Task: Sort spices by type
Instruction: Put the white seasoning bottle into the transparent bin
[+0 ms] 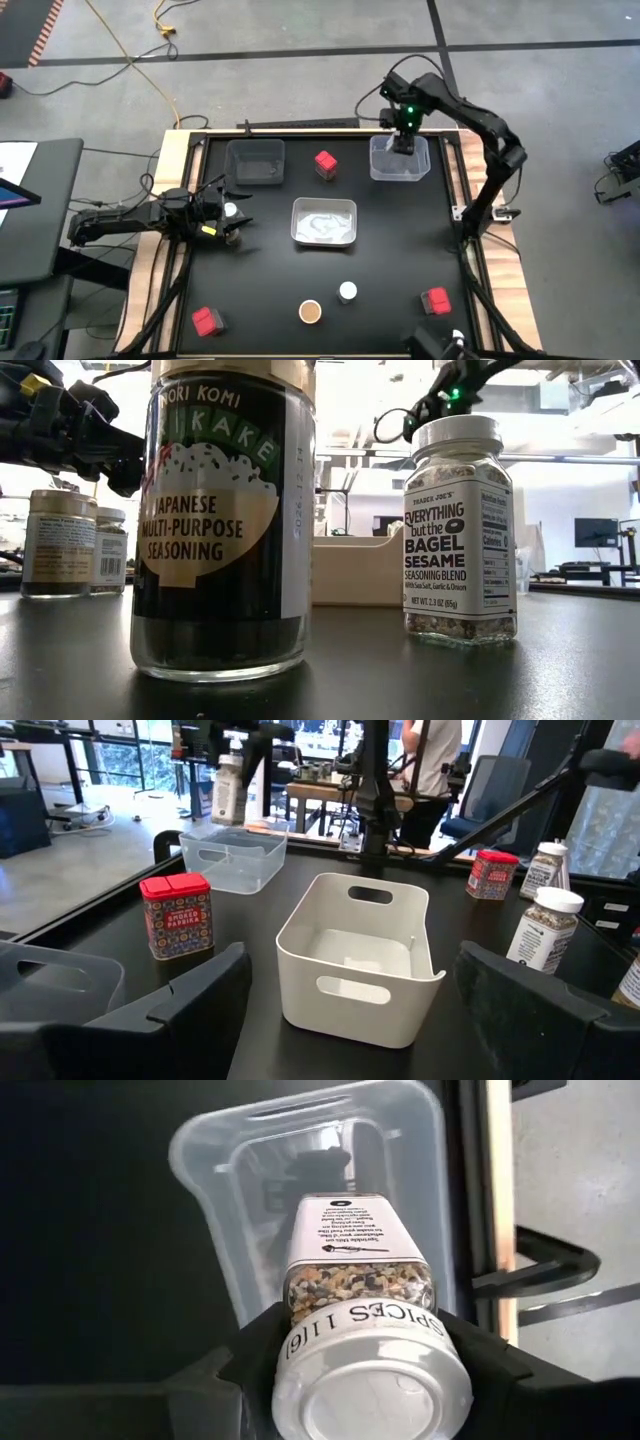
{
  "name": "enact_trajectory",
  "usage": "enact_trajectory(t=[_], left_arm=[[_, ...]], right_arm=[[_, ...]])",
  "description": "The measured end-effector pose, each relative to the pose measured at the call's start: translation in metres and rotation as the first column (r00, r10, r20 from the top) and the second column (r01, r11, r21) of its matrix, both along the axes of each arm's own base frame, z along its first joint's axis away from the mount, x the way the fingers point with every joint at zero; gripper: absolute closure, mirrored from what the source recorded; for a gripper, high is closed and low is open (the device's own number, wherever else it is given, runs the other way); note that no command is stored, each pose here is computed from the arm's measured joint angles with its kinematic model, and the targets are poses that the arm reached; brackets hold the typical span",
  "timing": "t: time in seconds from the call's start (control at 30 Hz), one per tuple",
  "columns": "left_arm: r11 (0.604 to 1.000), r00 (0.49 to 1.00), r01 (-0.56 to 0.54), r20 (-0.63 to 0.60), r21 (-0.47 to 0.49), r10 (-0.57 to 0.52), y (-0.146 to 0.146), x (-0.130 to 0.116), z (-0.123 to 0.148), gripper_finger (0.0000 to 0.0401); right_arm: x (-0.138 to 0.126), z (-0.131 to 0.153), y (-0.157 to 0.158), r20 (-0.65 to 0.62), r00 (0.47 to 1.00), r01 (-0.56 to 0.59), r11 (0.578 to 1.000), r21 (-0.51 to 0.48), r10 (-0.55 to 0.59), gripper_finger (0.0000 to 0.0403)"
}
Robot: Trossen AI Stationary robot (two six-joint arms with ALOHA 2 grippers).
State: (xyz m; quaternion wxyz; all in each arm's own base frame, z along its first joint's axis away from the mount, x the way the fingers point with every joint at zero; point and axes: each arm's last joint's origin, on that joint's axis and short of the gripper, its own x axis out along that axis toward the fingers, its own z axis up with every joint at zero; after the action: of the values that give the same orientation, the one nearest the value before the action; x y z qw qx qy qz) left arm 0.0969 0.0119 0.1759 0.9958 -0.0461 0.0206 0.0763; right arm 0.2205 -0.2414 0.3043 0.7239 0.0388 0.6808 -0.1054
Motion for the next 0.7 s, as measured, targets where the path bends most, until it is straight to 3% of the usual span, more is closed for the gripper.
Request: enact_trajectory(t=[0.33, 0.7], left_arm=[[1.0, 1.0, 0.0, 0.0, 0.0, 0.0, 0.0, 0.0, 0.0, 0.0067], [1.0, 1.0, 0.0, 0.0, 0.0, 0.0, 0.0, 0.0, 0.0, 0.0067]], right_arm=[[-0.02, -0.021, -0.037, -0.027, 0.996, 0.083, 0.996, 0.024, -0.082, 0.0179], [-0.022, -0.022, -0.032, -0.084, 0.994, 0.071, 0.996, 0.058, -0.066, 0.0179]])
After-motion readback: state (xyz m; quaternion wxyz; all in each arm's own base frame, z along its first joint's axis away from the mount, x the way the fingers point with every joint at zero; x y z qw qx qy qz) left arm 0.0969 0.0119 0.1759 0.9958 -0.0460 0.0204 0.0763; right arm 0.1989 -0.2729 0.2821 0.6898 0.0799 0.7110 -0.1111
